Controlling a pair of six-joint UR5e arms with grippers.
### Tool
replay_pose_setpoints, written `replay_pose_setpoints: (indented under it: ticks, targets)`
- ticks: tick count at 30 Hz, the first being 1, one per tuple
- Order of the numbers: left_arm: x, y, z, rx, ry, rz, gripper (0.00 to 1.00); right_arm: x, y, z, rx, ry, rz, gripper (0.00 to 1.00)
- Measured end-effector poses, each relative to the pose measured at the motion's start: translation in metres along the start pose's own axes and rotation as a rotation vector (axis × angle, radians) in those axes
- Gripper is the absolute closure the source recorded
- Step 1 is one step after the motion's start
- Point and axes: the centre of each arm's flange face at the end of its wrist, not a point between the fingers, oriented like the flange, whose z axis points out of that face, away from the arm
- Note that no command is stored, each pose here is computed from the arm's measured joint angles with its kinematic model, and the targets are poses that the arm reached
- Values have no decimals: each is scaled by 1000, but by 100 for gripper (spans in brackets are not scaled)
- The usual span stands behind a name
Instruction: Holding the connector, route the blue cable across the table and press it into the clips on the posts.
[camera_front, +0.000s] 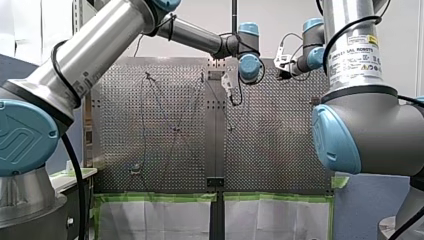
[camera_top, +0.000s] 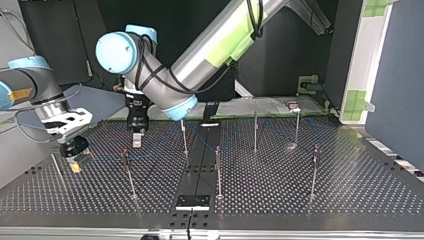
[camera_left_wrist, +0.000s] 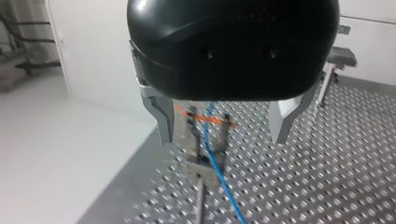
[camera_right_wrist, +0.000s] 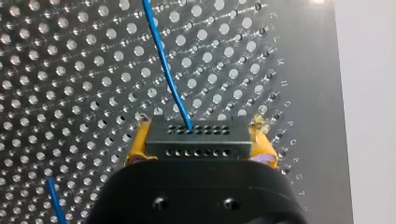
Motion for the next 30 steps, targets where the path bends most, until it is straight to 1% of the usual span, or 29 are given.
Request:
replay_pose_setpoints:
  ticks: [7,13,19,30]
  targets:
    - [-20,-5,-17,22,-42,-26,0,-1,-3,1,4,-2,0,100]
    - [-39,-3,-30,30,-85,-61,0,-2,-3,1,5,-3,-1,100]
    - [-57,-1,-42,41,-123,-123,0,-2,-4,1,6,-3,-1,100]
    - [-92,18,-53,45,-204,-228,0,-3,-7,2,11,-5,-1,100]
